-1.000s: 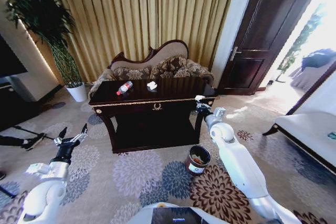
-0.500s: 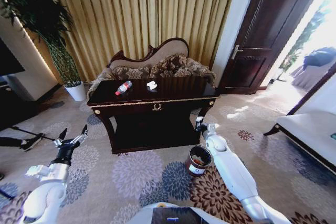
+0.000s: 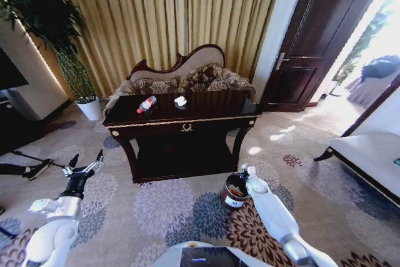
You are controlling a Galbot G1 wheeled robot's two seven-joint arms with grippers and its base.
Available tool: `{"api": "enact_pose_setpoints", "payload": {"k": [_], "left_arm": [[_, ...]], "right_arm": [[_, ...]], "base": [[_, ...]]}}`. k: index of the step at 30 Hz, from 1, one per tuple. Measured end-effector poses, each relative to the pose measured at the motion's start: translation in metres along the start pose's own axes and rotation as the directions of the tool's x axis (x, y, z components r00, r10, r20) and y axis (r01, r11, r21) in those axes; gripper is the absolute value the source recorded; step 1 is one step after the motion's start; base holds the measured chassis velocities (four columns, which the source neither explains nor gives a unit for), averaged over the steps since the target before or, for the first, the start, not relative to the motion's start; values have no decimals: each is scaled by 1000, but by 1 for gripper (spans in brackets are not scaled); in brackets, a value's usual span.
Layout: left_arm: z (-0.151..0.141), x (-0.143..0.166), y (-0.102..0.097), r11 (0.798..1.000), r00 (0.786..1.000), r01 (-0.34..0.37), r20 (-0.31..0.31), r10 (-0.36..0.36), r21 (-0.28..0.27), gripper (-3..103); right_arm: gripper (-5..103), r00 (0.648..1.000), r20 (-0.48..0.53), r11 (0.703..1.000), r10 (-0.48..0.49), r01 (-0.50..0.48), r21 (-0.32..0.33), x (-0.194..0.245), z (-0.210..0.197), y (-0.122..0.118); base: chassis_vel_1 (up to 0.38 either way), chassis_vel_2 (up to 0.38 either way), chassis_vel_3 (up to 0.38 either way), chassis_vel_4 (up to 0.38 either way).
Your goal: Move to the front of the table and place the trash on the table into the trash bin.
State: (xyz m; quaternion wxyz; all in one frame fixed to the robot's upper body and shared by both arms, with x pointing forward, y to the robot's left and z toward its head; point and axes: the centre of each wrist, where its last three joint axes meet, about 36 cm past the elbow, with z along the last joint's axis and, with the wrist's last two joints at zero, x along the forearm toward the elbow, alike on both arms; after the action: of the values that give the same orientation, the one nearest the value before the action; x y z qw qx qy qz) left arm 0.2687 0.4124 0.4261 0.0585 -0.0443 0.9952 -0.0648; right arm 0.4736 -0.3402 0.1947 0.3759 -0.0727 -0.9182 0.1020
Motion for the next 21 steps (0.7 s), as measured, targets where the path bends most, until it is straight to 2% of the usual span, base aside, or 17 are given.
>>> {"api": "enact_pose_setpoints", "payload": {"k": [4, 10, 12, 14, 17, 19, 20, 21], "left_arm": [[-1, 0, -2, 1000, 1000, -6, 6, 6, 2, 100], [-5, 1, -2, 1000, 1000, -6, 10, 6, -5, 100], [-4, 3, -1, 1000, 1000, -6, 6, 6, -8, 100], [-4, 3, -1, 1000, 1000, -6, 7, 6, -10, 100], [-4, 5, 0, 1000, 1000, -6, 8, 6, -13, 100], [-4, 5, 0, 1000, 1000, -6, 9, 6, -15, 100], [-4, 5, 1, 1000, 1000, -8, 10, 8, -17, 100], [-4, 5, 1, 1000, 1000, -8, 10, 8, -17, 100]], "right_arm": [[0, 1000, -9, 1000, 7, -7, -10, -6, 4, 13], [-3, 1000, -5, 1000, -11, 11, -13, -3, 5, 20], [12, 1000, 0, 999, -30, 30, -10, -3, 4, 23], [12, 999, 0, 999, -32, 32, -9, -3, 4, 24], [28, 999, 2, 999, -34, 34, -10, -5, 2, 25], [28, 999, 2, 999, -33, 33, -10, -5, 3, 24], [38, 999, 1, 999, -32, 32, -11, -5, 3, 24], [38, 999, 1, 999, -32, 32, -11, -5, 3, 24]], "base": [[0, 0, 0, 0], [0, 0, 0, 0], [0, 0, 0, 0], [0, 0, 0, 0], [0, 0, 0, 0], [0, 0, 0, 0], [0, 0, 0, 0], [0, 0, 0, 0]]}}
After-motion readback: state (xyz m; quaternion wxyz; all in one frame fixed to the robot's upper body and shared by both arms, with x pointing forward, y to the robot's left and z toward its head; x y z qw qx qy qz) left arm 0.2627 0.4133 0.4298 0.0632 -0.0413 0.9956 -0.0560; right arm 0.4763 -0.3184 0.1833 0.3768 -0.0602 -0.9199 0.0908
